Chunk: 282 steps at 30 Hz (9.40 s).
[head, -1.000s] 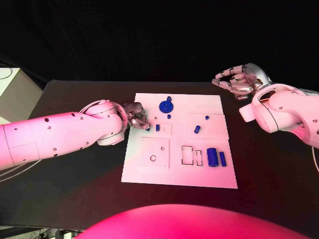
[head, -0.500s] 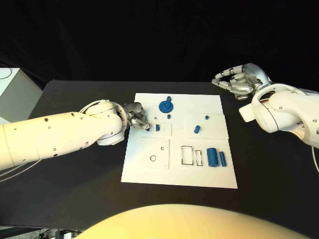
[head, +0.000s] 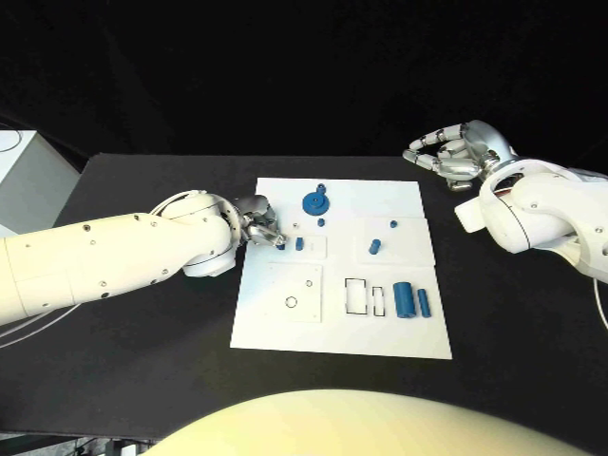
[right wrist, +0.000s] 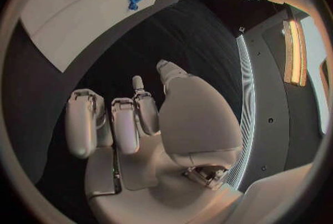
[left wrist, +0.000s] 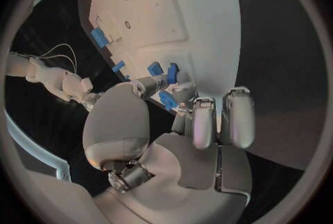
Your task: Assemble the parts on the task board
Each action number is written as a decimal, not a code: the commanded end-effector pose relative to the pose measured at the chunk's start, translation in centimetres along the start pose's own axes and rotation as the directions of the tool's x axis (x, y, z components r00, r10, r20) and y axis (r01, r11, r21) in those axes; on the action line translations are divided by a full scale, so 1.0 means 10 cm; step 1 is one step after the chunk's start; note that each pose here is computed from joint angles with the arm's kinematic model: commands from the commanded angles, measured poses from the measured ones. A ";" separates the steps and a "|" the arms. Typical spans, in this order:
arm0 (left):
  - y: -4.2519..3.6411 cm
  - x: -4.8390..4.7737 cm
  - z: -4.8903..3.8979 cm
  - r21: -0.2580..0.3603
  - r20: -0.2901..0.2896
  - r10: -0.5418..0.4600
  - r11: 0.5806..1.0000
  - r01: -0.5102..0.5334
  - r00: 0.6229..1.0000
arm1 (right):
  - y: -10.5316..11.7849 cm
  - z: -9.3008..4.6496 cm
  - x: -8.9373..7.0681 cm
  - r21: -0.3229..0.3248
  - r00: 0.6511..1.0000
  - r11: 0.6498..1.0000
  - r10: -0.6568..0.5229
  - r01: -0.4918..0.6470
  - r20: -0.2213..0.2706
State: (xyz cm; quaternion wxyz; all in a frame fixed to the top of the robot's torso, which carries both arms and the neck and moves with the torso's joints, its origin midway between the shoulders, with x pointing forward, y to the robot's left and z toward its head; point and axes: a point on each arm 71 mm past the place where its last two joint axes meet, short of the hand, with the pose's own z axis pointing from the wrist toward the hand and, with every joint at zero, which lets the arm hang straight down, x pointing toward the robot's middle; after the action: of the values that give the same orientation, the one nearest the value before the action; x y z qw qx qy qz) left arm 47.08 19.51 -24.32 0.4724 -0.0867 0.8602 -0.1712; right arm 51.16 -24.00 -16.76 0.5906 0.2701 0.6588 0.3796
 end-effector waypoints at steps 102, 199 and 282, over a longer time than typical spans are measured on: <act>-0.762 -0.207 0.141 0.504 0.277 0.126 0.825 -0.255 0.953 | 0.00 0.03 0.01 -0.035 1.000 0.999 -0.001 0.001 -0.002; -0.866 -0.059 0.448 0.394 0.229 0.348 0.820 -0.414 0.909 | 0.05 0.07 0.01 -0.122 0.992 0.986 0.118 -0.111 0.045; -0.396 -0.299 0.247 0.339 0.163 0.289 0.882 -0.329 0.943 | -0.07 0.09 0.01 -0.099 0.992 0.989 0.115 -0.110 0.044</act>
State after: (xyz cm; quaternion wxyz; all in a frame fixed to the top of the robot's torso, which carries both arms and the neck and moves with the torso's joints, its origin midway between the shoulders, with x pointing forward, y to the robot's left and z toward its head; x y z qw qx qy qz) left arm 50.83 16.38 -21.61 0.5544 0.1243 0.7858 -0.2445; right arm 52.15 -24.39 -17.44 0.5995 0.2941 0.6080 0.4295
